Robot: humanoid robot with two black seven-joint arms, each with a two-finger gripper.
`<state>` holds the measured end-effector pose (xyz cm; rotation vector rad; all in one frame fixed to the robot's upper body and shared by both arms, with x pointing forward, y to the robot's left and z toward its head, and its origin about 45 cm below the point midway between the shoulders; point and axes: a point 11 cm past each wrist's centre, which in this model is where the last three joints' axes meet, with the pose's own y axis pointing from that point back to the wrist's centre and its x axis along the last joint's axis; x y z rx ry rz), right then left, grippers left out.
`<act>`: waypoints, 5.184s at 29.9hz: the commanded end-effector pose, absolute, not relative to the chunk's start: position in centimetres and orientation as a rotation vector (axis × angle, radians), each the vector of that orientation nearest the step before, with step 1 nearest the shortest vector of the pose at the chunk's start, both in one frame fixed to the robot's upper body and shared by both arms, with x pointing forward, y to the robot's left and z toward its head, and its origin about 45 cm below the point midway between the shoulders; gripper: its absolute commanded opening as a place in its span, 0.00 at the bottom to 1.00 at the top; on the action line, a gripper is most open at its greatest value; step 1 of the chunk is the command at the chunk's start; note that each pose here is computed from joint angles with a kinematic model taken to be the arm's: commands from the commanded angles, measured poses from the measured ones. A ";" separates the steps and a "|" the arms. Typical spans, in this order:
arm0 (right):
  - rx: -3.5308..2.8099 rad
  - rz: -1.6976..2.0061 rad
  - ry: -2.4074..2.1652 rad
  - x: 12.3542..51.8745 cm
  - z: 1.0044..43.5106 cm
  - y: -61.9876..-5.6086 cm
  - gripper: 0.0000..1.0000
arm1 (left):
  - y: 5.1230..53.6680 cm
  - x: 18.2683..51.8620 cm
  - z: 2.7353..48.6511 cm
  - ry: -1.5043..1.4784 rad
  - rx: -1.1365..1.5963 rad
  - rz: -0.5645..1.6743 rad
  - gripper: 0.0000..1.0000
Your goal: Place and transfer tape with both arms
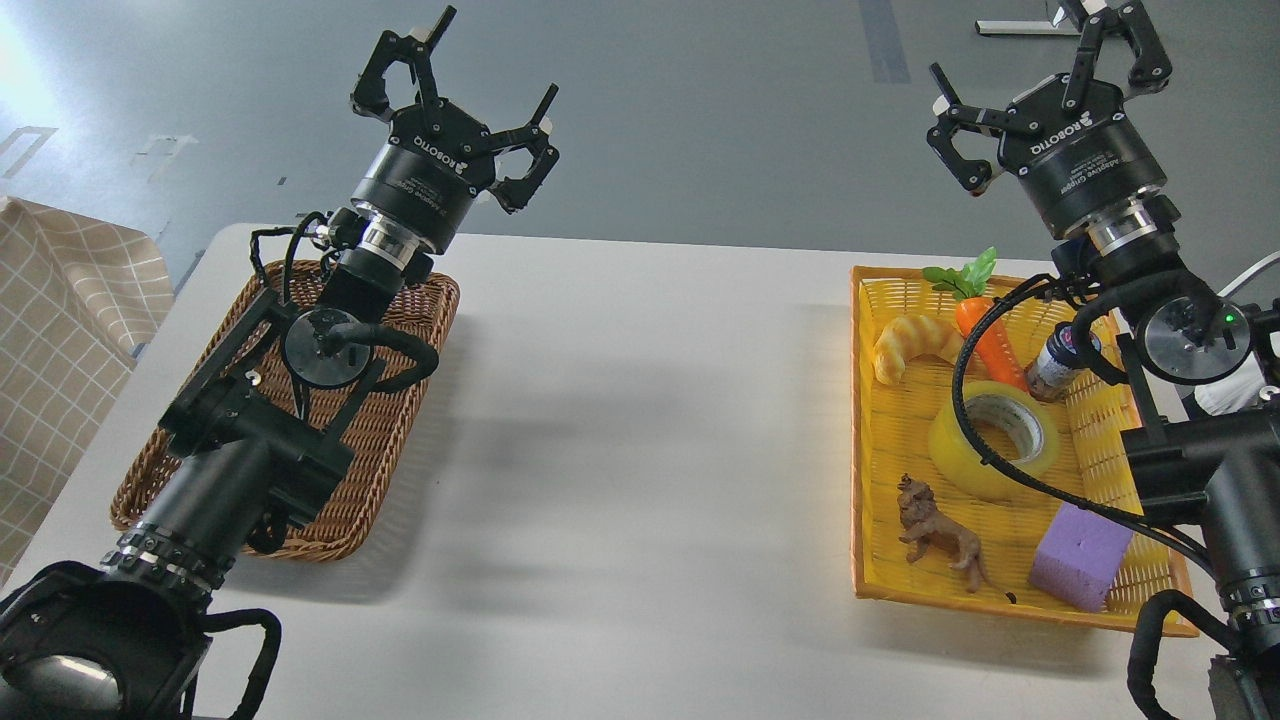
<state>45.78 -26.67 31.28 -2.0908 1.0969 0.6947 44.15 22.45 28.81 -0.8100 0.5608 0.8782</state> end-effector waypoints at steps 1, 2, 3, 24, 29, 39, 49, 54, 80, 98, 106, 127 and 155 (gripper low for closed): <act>-2.093 0.695 1.096 45.8 31.3 -26.7 1.00 | 22.4 44.1 28.8 0.561 -0.810 0.878 0.98; -2.091 0.694 1.099 45.8 31.3 -26.7 1.00 | 22.4 44.1 28.8 0.561 -0.810 0.878 0.98; -2.090 0.695 1.098 45.8 31.3 -26.7 1.00 | 22.5 44.2 28.8 0.560 -0.811 0.879 0.98; -2.097 0.696 1.099 45.8 31.2 -26.7 1.00 | 22.3 44.2 29.1 0.557 -0.813 0.873 0.98; -2.103 0.699 1.107 45.7 31.0 -26.7 1.00 | 22.3 44.2 29.1 0.558 -0.814 0.873 0.98; -2.113 0.660 1.146 45.8 31.7 -28.6 1.00 | 22.3 44.3 29.1 0.557 -0.814 0.872 0.98; -2.114 0.661 1.146 45.8 31.7 -28.5 1.00 | 22.3 44.3 29.2 0.556 -0.815 0.871 0.98; -2.112 0.661 1.145 45.8 31.7 -28.5 1.00 | 22.3 44.3 29.2 0.557 -0.816 0.872 0.98; -2.592 0.294 1.512 45.8 31.2 -31.2 1.00 | 23.0 44.4 29.4 0.542 -0.810 0.881 0.98; -3.152 -0.056 1.707 44.8 32.0 -34.5 1.00 | 22.9 44.3 29.6 0.540 -0.811 0.877 0.98; -3.196 -0.208 1.667 43.6 34.8 -34.6 1.00 | 22.9 44.3 29.5 0.542 -0.811 0.877 0.98; -3.468 -0.805 1.777 41.8 33.1 -36.4 0.99 | 22.9 44.3 29.5 0.539 -0.811 0.879 0.98; -4.014 -1.477 1.323 37.2 23.8 -35.6 0.98 | 23.2 44.3 29.4 0.538 -0.808 0.884 0.98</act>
